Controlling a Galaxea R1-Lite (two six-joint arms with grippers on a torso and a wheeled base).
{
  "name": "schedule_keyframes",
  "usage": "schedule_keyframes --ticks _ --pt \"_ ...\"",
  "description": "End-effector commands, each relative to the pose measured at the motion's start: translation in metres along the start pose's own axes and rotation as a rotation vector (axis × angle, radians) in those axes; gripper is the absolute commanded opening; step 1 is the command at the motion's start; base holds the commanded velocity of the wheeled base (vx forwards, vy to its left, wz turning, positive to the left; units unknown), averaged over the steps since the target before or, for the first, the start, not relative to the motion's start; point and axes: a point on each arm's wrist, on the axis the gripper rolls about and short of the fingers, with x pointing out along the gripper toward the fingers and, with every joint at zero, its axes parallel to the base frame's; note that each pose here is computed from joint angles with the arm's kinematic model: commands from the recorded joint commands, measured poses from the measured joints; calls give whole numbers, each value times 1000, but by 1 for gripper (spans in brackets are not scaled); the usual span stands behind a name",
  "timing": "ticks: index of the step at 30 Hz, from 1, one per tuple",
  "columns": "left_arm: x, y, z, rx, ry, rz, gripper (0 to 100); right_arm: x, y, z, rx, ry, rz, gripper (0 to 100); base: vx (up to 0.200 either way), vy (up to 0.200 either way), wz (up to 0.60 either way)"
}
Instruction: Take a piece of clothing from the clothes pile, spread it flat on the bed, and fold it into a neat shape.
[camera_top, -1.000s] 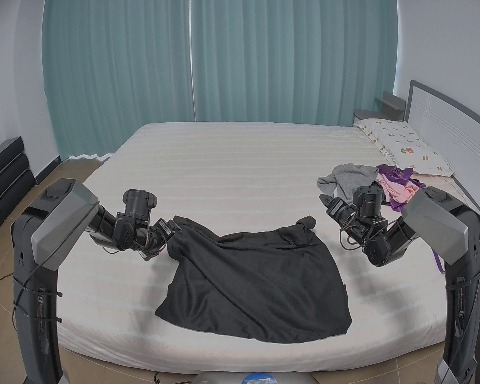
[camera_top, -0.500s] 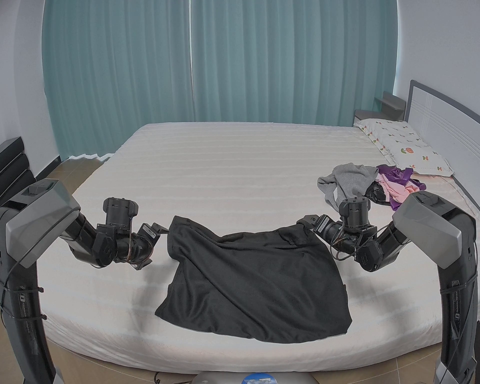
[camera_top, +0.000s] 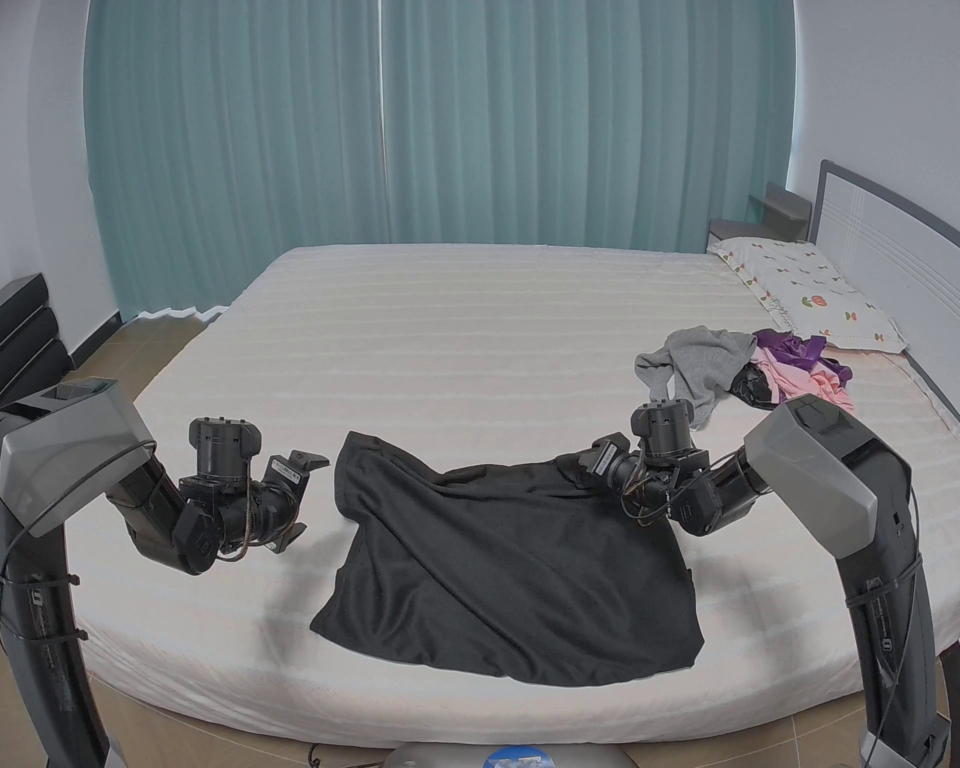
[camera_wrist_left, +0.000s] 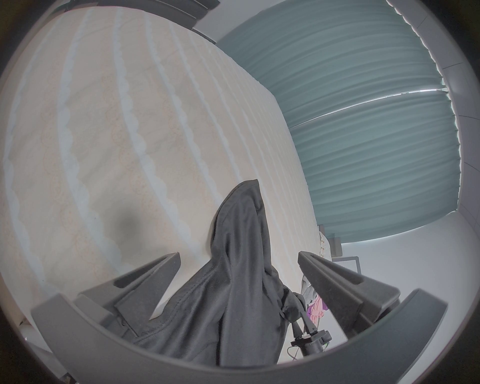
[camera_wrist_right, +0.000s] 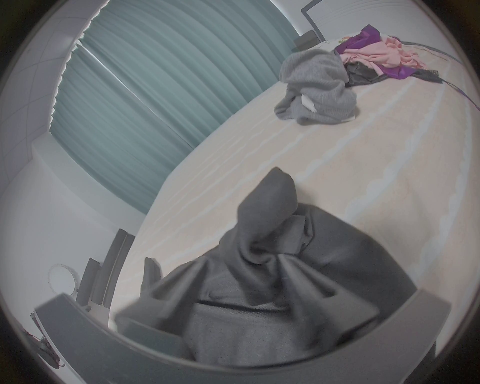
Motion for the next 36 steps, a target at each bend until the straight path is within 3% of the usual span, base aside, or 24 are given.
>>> schedule_keyframes --ticks 1,5,9,18,19,25,30,36 --pt "0 4 0 -5 1 13 100 25 3 0 -12 -2 -31 0 0 0 0" --pt "1 4 -1 -3 5 12 100 30 11 23 5 -92 -18 0 0 0 0" --pt "1 4 -2 1 8 14 100 34 27 57 32 -258 30 0 0 0 0" --pt "2 5 -3 5 8 17 100 56 8 36 15 -279 32 0 0 0 0" --pt "2 5 -4 6 9 17 100 57 6 35 13 -277 28 100 0 0 0" --pt "2 5 -4 9 9 18 100 59 1 33 13 -268 16 100 0 0 0" --pt "1 8 -7 21 15 31 100 28 12 60 28 -273 11 100 0 0 0" --pt "-6 17 -15 79 42 65 100 -7 -2 67 48 -213 -38 100 0 0 0"
